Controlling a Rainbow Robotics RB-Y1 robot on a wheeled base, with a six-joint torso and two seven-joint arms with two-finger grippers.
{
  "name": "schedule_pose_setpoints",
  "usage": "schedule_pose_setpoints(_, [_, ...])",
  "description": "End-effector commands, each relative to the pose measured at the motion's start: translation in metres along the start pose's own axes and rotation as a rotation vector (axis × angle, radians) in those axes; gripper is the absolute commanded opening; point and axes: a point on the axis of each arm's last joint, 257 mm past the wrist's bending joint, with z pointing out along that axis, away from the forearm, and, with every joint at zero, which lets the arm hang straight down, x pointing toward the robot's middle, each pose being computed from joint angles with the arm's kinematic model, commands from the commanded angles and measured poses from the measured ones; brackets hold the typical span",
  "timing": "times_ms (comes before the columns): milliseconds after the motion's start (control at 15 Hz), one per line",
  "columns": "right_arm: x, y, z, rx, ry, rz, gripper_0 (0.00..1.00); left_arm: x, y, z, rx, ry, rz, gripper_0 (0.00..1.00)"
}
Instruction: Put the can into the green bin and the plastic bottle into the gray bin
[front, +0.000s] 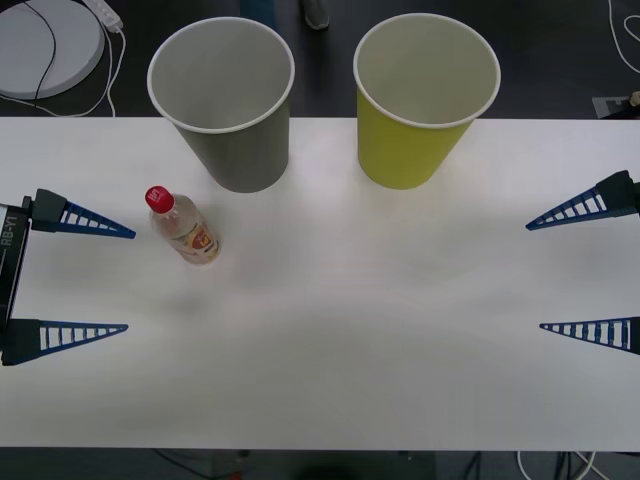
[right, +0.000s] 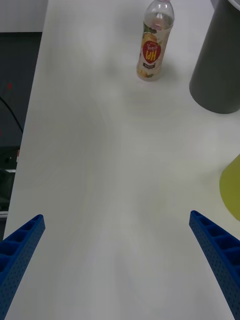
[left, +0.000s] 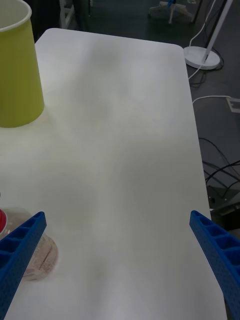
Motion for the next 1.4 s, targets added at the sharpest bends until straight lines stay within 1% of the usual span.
schedule_pose_setpoints(67, [0.000, 0.000, 0.000, 0.000, 0.000, 0.000, 1.00, 0.007, -0.002, 0.000, -0.002, 0.004, -0.024, 1.00])
schedule_pose_setpoints(267, [0.000, 0.000, 0.000, 0.000, 0.000, 0.000, 1.00, 0.004, 0.003, -0.004, -0.013, 0.009, -0.023, 1.00])
schedule_pose_setpoints(333, [0.000, 0.000, 0.000, 0.000, 0.000, 0.000, 1.00, 0.005, 0.004, -0.007, -0.010, 0.028, -0.013, 1.00])
schedule_pose_setpoints(400, [0.000, 0.000, 0.000, 0.000, 0.000, 0.000, 1.00, 0.005, 0.007, -0.009, -0.016, 0.033, -0.014, 1.00])
schedule_pose_setpoints(467, [0.000, 0.000, 0.000, 0.000, 0.000, 0.000, 1.00, 0.004, 0.008, -0.009, -0.022, 0.028, -0.018, 1.00])
schedule_pose_setpoints(533, [0.000, 0.000, 0.000, 0.000, 0.000, 0.000, 1.00, 0.005, 0.011, -0.009, -0.038, 0.021, -0.035, 1.00])
schedule_pose_setpoints(600, [0.000, 0.000, 0.000, 0.000, 0.000, 0.000, 1.00, 0.008, 0.013, -0.010, -0.063, 0.011, -0.062, 1.00])
schedule_pose_setpoints(733, [0.000, 0.000, 0.000, 0.000, 0.000, 0.000, 1.00, 0.011, 0.018, -0.011, -0.109, -0.005, -0.094, 1.00])
schedule_pose_setpoints(867, [0.000, 0.000, 0.000, 0.000, 0.000, 0.000, 1.00, 0.019, 0.022, -0.012, -0.148, -0.004, -0.117, 1.00])
schedule_pose_setpoints(1000, [0.000, 0.000, 0.000, 0.000, 0.000, 0.000, 1.00, 0.026, 0.027, -0.015, -0.200, -0.016, -0.155, 1.00])
schedule_pose_setpoints(1133, [0.000, 0.000, 0.000, 0.000, 0.000, 0.000, 1.00, 0.035, 0.030, -0.017, -0.242, -0.012, -0.170, 1.00])
schedule_pose_setpoints(1200, [0.000, 0.000, 0.000, 0.000, 0.000, 0.000, 1.00, 0.040, 0.032, -0.019, -0.267, -0.005, -0.156, 1.00])
schedule_pose_setpoints(1267, [0.000, 0.000, 0.000, 0.000, 0.000, 0.000, 1.00, 0.044, 0.034, -0.021, -0.289, -0.005, -0.155, 1.00])
schedule_pose_setpoints(1333, [0.000, 0.000, 0.000, 0.000, 0.000, 0.000, 1.00, 0.048, 0.033, -0.022, -0.299, -0.001, -0.146, 1.00])
schedule_pose_setpoints(1400, [0.000, 0.000, 0.000, 0.000, 0.000, 0.000, 1.00, 0.053, 0.032, -0.023, -0.309, 0.003, -0.153, 1.00])
